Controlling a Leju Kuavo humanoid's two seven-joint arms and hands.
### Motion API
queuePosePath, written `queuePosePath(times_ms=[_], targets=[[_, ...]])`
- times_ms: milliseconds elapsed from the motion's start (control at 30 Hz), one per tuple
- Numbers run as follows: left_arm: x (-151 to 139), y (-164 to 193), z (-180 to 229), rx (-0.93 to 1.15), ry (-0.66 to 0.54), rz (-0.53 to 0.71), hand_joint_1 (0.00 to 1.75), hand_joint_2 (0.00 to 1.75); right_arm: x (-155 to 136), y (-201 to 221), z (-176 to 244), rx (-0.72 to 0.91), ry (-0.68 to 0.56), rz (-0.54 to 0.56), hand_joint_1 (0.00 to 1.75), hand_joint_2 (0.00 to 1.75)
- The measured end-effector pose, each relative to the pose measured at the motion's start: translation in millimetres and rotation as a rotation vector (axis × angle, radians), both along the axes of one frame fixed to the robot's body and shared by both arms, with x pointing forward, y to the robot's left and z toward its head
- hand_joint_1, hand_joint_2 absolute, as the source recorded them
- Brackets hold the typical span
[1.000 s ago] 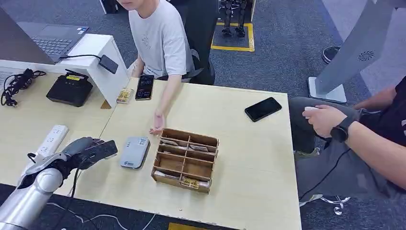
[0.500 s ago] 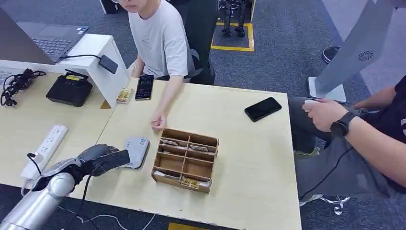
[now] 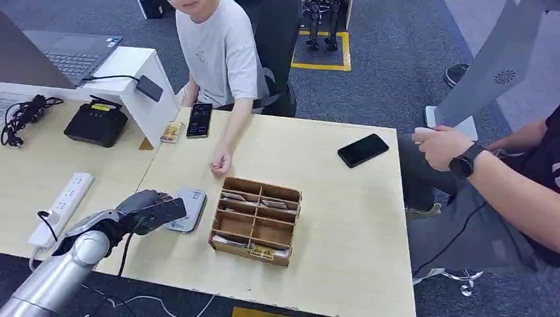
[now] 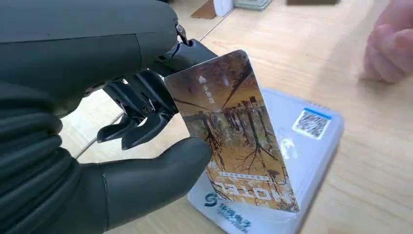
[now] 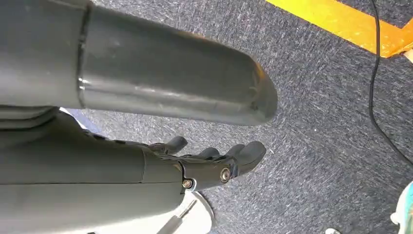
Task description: Pass the card to the sensor for recognition and then transmit it.
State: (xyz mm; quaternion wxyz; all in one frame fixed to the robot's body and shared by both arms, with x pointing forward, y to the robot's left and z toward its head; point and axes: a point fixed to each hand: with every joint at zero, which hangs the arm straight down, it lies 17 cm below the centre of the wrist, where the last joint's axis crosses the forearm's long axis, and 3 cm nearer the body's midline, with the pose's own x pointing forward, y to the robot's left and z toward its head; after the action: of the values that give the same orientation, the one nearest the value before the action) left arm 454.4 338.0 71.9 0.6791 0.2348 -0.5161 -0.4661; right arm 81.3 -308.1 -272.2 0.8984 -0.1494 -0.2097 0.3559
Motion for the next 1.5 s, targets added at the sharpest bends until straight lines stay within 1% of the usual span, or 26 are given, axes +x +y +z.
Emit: queuePosePath(times_ms=[133,333,900,1200,1500], targets=[[12,-10,13,-0.009,-0.03,-0.002,1.75,1.75,2,1,0,0.001,-0.004,0.005,0.0,0.0],[25,-17,29,-0.018,-0.067,0.004,1.75,1.75,3,1,0,0.0,-0.005,0.012,0.0,0.0],[28,-24,32,-0.025,-0.073,-0.004,1.75,1.75,3,2,0,0.0,-0.004,0.017,0.0,0.0],[31,-7,19,0.049,-0.075,0.058,1.75,1.75,2,3,0,-0.001,0.001,0.021,0.0,0.0],[24,17,-10,0.171,-0.06,0.123,1.75,1.75,3,3,0,-0.002,-0.002,0.023,0.0,0.0]])
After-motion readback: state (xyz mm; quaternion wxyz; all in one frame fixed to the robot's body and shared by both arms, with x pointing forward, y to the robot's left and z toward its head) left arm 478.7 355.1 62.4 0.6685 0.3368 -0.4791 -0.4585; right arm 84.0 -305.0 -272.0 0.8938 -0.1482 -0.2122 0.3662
